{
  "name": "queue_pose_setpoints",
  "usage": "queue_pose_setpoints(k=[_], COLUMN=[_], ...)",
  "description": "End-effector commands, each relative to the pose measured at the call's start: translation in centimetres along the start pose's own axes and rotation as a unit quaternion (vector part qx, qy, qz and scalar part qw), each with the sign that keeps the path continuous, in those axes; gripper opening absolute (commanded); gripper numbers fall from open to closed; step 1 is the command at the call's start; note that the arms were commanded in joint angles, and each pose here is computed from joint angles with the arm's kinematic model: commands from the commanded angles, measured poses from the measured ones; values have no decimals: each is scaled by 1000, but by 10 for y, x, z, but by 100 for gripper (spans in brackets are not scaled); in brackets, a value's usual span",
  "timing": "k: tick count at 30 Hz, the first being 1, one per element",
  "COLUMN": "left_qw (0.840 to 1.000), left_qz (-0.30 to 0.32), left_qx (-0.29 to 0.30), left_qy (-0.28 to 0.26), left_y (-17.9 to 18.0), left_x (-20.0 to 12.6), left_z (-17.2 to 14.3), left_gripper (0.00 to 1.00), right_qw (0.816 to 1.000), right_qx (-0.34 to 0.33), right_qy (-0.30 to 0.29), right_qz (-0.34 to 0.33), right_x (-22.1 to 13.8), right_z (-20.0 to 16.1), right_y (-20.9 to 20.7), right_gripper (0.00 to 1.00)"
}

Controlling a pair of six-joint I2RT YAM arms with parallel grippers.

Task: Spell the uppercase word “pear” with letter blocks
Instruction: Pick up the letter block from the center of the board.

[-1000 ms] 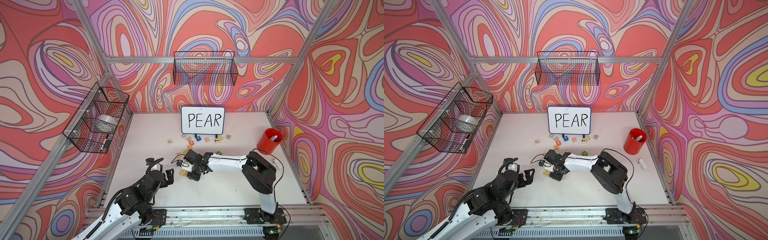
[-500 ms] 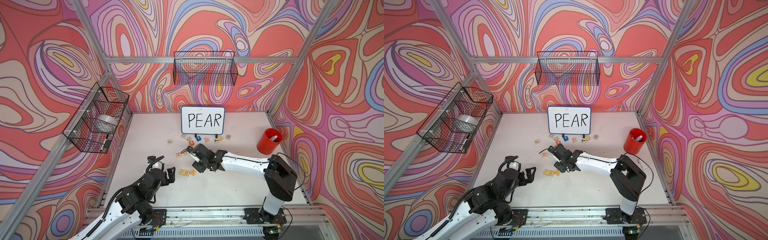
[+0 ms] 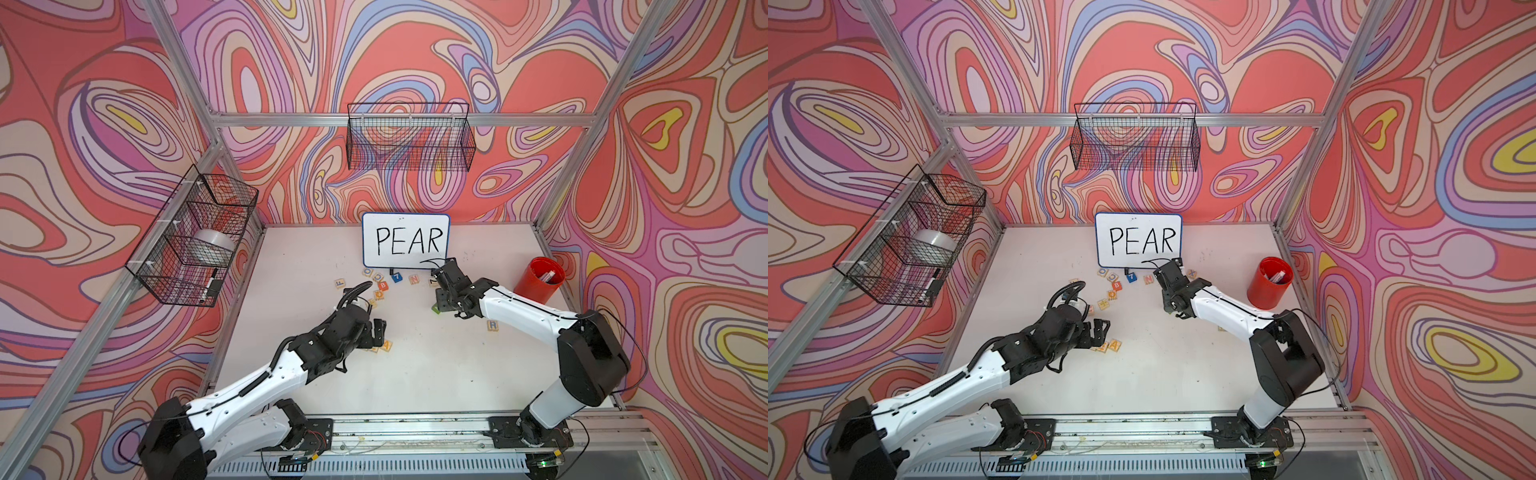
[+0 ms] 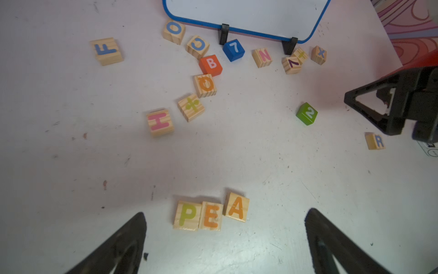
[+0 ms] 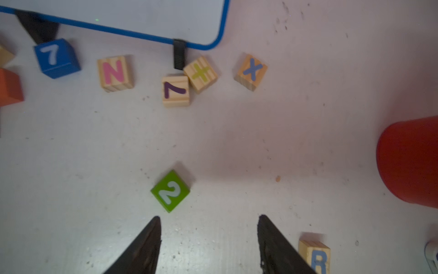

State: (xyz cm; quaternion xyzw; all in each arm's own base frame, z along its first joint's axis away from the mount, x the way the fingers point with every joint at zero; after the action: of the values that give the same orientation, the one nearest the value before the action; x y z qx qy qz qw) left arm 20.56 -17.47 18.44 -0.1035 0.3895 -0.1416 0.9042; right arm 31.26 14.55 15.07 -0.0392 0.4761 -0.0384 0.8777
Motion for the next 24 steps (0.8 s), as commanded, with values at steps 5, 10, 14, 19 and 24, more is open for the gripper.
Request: queue_pose_setpoints(k=[5, 10, 14, 19, 24], left_qw=[996, 996, 996, 996, 997], left_qz=[-84, -87, -84, -81, -76], left_qx=[16, 18, 19, 14, 9], left_qy=[-7, 4, -1, -14, -19], left_y=[-40, -43, -41, -37, -33], left_x=[18, 22, 18, 10, 7], left_z=[20, 18, 17, 17, 16], left_gripper=[100, 100, 100, 100, 100], right_qw=[993, 987, 983, 980, 977], right_qx=[112, 153, 174, 181, 183], right_qy=[10, 44, 53, 86, 109], right_qz=[-33, -21, -5, 1, 17], right_x=[10, 22, 25, 36, 44], right_z=[-17, -29, -32, -34, -39], right_y=[-62, -87, -97, -104, -104], right_gripper=[65, 63, 62, 62, 63])
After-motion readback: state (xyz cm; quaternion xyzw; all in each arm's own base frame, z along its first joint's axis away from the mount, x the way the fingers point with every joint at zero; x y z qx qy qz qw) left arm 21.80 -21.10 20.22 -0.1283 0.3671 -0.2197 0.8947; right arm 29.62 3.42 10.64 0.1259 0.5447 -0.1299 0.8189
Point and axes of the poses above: each gripper's point midway between its finger pads, its own x axis out along the fingers, its own y axis along the line the jaws close on, z = x × y, the point moved 7 cm from there along -x, back along the fingers, and after that the axes turned 2 degrees about x, right-handed, at the moved point
